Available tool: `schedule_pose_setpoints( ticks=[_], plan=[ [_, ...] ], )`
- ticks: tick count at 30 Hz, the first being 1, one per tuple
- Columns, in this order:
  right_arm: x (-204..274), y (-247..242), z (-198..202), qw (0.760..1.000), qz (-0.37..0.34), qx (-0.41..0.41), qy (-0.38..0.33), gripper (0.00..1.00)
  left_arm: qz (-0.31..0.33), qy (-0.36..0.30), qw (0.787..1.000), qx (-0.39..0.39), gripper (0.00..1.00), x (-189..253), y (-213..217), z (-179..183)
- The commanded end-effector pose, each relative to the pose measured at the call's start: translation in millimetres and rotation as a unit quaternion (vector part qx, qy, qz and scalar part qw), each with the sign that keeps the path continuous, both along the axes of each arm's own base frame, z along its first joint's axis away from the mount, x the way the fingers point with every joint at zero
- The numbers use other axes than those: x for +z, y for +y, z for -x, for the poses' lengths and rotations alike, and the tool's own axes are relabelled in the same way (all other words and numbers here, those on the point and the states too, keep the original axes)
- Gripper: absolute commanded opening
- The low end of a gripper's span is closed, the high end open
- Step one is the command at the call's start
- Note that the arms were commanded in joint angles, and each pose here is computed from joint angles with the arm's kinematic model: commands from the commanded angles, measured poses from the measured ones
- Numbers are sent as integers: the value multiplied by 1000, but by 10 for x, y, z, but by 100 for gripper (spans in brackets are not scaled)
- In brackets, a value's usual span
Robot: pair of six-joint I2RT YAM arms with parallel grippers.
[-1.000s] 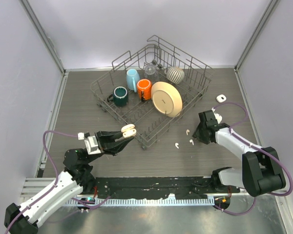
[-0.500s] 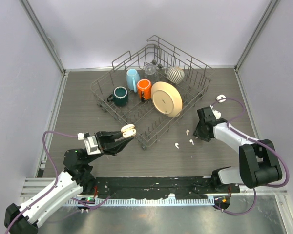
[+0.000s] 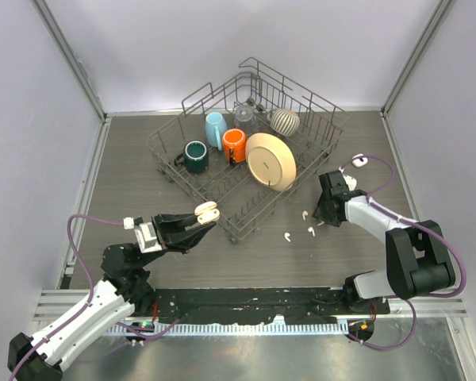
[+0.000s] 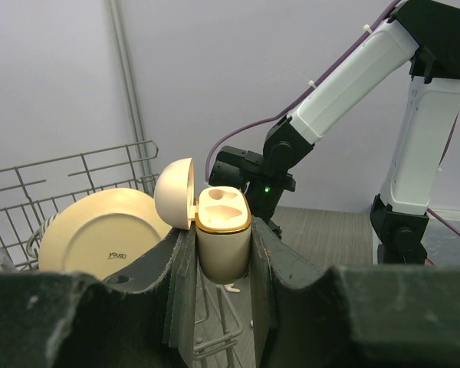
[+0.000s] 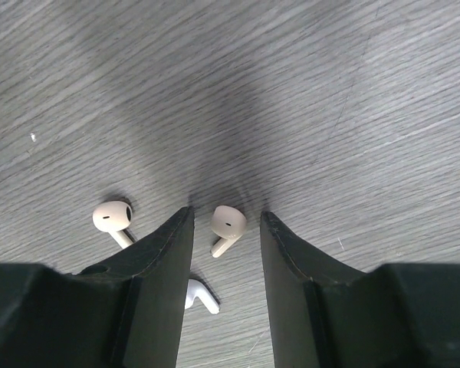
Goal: Insert the wireless bluetooth earbuds into the charging case
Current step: Pick up the earbud from the center of the board.
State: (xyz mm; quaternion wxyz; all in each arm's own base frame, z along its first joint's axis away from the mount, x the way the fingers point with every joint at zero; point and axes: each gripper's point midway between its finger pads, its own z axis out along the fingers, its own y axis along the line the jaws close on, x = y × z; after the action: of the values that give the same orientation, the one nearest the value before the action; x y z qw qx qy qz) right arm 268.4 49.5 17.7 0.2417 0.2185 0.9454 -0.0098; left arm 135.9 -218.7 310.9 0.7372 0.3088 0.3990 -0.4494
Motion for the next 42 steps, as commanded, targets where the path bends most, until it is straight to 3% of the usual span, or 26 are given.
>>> schedule_pose_setpoints(
  ticks=[1, 20, 26, 32, 42],
  plan=[
    [62, -5, -149, 1000, 5, -16, -19, 44, 13, -16, 1000, 9, 0, 88, 39, 8],
    [6, -26, -33, 1000, 6, -13, -6, 30, 11, -16, 1000, 8, 0, 87, 25, 2],
    [27, -17, -33, 1000, 6, -7, -9, 19, 12, -16, 1000, 7, 0, 94, 29, 7],
    [126, -9, -43, 1000, 4, 6, -25, 9, 12, -17, 1000, 6, 0, 103, 30, 16],
    [466, 11, -93, 997, 2, 36, -69, 2, 15, -17, 1000, 5, 0, 128, 30, 16]
  ],
)
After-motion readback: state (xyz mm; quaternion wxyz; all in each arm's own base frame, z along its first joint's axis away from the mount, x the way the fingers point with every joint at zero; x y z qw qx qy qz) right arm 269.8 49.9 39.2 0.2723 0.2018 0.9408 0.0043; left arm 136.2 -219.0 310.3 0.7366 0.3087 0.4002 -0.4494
